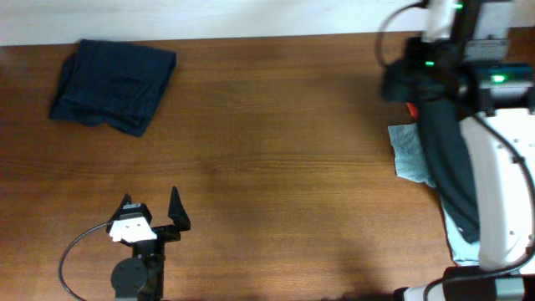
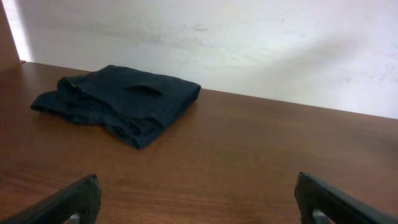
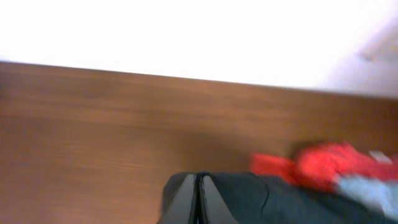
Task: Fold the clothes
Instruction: 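Drag the black shirt leftward and lay it flat mid-table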
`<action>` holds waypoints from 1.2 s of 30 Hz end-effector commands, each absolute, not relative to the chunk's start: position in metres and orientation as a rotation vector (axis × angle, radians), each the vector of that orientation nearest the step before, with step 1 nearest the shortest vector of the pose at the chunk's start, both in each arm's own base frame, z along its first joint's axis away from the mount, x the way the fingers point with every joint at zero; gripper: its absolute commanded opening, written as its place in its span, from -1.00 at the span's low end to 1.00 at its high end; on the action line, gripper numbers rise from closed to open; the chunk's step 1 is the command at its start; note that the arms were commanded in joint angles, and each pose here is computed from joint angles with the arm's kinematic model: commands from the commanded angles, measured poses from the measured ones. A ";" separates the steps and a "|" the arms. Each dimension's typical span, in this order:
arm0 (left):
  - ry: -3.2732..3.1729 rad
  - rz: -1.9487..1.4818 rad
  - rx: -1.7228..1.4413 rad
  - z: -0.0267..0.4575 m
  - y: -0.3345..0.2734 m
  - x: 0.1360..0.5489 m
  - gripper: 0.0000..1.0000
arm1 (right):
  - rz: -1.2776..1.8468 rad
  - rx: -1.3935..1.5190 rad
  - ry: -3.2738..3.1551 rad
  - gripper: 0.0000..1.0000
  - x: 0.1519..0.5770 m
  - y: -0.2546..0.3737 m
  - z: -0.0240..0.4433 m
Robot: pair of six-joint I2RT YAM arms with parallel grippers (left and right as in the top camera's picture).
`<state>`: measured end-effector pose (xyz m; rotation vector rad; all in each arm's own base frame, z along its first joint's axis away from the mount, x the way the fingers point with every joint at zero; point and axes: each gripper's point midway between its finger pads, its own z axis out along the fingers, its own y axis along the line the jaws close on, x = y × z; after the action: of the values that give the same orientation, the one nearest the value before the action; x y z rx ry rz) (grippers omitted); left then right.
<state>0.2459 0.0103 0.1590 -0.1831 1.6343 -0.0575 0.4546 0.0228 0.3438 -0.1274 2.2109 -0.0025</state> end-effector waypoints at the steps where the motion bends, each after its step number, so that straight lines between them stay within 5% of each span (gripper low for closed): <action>1: 1.632 -0.039 -0.176 0.158 0.012 0.246 0.99 | 0.120 -0.290 2.114 -0.92 0.451 0.089 0.369; 11: 1.632 -0.039 -0.176 0.158 0.012 0.246 0.98 | 0.495 -0.593 2.051 -0.92 0.450 0.286 0.324; 18: 1.632 -0.039 -0.176 0.158 0.012 0.246 0.98 | 0.566 -0.725 2.026 -0.91 0.443 0.363 0.282; 19: 1.632 -0.039 -0.176 0.158 0.012 0.246 0.98 | 0.574 -0.734 2.015 -0.85 0.440 0.369 0.283; 24: 1.632 -0.039 -0.176 0.158 0.012 0.246 0.99 | 0.561 -0.813 1.920 0.38 0.429 0.381 0.303; 28: 1.632 -0.039 -0.176 0.158 0.012 0.246 0.98 | 0.544 -0.793 1.887 0.61 0.425 0.365 0.329; 36: 1.632 -0.039 -0.176 0.158 0.012 0.246 0.98 | 0.469 -0.637 2.022 0.76 0.411 0.269 0.362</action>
<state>0.2459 0.0103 0.1590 -0.1831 1.6339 -0.0575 0.4149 0.3110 0.3199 -0.7489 2.0487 0.4903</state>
